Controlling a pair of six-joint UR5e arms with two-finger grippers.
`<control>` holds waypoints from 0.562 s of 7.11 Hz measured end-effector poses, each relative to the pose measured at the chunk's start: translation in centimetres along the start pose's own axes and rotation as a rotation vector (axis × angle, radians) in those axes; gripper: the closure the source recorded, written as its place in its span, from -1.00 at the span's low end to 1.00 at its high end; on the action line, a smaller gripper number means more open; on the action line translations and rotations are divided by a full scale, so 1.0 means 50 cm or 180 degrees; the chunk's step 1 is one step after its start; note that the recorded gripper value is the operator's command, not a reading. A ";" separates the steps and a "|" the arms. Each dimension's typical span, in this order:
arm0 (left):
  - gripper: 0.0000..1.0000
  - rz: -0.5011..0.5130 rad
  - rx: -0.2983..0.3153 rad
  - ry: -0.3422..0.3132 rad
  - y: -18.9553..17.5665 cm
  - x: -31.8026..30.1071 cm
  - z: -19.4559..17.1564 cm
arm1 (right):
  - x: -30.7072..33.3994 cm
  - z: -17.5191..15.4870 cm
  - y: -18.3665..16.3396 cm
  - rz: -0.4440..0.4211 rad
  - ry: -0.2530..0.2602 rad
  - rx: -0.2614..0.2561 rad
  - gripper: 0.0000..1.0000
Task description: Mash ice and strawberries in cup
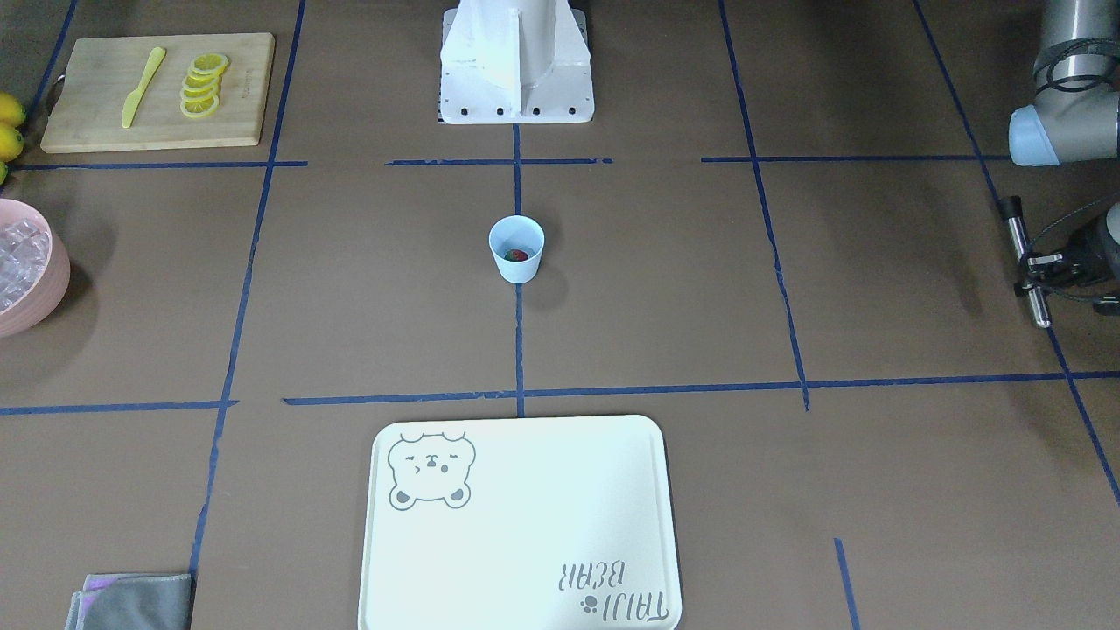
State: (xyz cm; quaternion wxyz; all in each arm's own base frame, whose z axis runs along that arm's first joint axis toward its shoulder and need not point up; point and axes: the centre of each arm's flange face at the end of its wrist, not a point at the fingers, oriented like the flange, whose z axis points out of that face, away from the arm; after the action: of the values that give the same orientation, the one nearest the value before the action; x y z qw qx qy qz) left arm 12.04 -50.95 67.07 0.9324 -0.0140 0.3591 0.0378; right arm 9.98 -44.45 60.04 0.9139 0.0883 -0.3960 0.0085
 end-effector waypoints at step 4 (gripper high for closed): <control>-0.99 -0.0113 -0.0026 -0.0012 0.000 -0.009 0.012 | -0.001 -0.002 -0.002 -0.0006 0.0003 0.0006 -0.99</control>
State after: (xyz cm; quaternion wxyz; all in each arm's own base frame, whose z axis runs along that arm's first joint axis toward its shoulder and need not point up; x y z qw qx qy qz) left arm 12.09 -50.95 67.81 0.9336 -0.0241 0.3569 0.0227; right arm 9.99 -44.52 59.92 0.9141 0.0895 -0.3955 0.0081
